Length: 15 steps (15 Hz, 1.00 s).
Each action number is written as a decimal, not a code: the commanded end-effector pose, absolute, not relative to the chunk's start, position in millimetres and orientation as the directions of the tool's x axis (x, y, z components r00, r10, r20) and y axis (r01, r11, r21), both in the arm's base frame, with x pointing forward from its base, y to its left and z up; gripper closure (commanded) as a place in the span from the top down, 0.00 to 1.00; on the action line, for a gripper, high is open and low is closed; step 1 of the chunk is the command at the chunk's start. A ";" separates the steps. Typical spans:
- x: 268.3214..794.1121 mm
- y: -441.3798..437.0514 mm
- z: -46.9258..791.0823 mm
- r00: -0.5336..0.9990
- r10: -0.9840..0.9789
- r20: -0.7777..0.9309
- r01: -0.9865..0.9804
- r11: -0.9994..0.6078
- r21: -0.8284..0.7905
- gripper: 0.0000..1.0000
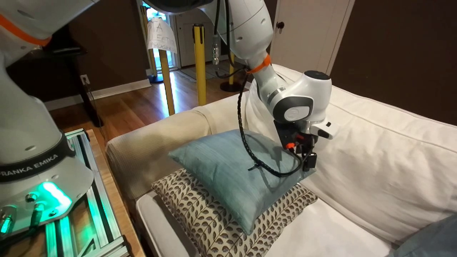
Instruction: Lean all the pillows against the sofa
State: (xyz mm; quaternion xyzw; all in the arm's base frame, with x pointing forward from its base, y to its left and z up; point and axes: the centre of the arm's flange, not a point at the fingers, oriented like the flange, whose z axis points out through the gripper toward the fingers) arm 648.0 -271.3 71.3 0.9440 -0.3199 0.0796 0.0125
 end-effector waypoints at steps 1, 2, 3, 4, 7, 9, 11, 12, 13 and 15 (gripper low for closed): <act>656.1 -267.0 57.9 0.776 -0.622 0.106 -0.621 -0.782 -0.043 0.61; 655.5 -266.9 59.9 0.774 -0.625 0.099 -0.625 -0.780 -0.038 0.53; 654.8 -267.0 63.1 0.765 -0.638 0.092 -0.638 -0.769 -0.033 0.46; 653.7 -267.6 65.8 0.754 -0.650 0.089 -0.651 -0.759 -0.023 0.37; 646.1 -271.4 73.8 0.718 -0.689 0.099 -0.691 -0.722 -0.014 0.16; 636.5 -275.0 80.6 0.688 -0.723 0.070 -0.723 -0.690 -0.024 0.00; 626.4 -278.9 92.8 0.679 -0.733 0.051 -0.730 -0.681 -0.062 0.00; 621.9 -280.3 101.8 0.677 -0.734 0.058 -0.730 -0.679 -0.078 0.00; 619.5 -280.8 110.7 0.658 -0.751 0.059 -0.746 -0.660 -0.087 0.02; 613.5 -284.3 134.4 0.606 -0.792 0.074 -0.786 -0.611 -0.097 0.01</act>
